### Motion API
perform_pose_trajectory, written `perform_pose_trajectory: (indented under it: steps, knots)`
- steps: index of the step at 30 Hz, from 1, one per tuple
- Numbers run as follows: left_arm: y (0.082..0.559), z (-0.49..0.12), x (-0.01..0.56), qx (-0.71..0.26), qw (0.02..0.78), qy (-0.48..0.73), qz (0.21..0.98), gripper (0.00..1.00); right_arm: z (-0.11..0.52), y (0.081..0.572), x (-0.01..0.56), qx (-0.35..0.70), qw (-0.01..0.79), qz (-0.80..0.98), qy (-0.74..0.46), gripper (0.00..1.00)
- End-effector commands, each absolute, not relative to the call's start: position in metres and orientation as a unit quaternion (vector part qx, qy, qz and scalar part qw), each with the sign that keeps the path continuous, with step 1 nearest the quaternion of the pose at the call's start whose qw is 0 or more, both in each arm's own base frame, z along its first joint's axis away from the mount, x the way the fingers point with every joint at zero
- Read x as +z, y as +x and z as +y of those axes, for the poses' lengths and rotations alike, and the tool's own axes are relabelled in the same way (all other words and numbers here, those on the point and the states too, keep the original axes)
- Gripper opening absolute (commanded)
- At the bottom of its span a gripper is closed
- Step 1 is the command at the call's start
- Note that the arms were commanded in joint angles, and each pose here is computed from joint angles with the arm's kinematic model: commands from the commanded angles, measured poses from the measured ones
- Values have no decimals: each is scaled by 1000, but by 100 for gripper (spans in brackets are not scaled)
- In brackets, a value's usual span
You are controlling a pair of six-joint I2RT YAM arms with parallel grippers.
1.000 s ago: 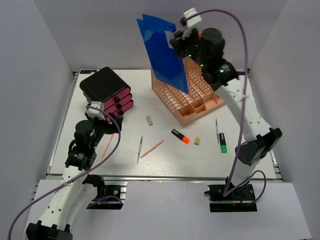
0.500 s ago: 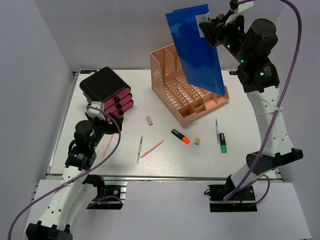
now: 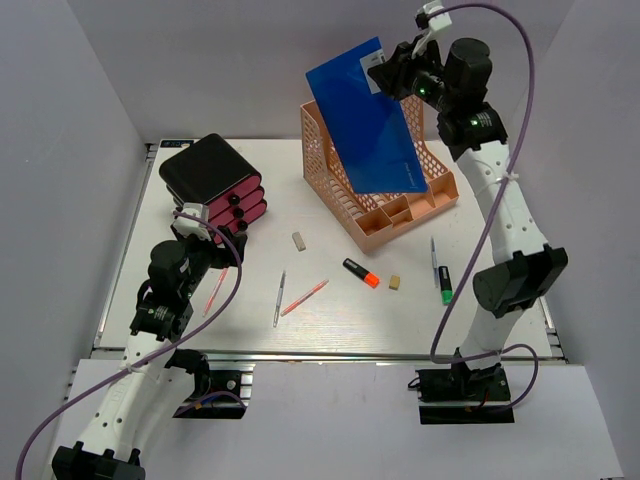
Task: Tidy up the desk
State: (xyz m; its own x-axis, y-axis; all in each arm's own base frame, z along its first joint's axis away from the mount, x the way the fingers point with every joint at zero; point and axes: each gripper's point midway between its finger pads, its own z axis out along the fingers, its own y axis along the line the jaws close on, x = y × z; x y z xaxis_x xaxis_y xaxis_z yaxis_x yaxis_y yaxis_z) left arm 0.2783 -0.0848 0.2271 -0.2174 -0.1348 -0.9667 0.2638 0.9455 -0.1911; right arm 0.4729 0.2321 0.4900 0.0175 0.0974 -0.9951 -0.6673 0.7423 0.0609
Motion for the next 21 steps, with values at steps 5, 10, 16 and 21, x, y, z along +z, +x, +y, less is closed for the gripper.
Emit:
perform_pose_trajectory:
  steps: [5,10,16,21]
  knots:
    - [279,-87,232,-164,631,52,756,87,241,484,539,304,738,555,-234,0]
    - [280,-87,230,-164,628,53,759,87,248,501,529,307,738,554,-233,0]
    - [281,-89,226,-165,622,56,764,87,249,507,526,304,740,551,-237,0]
    - [280,-93,225,-174,619,65,763,87,250,499,523,306,737,549,-248,0]
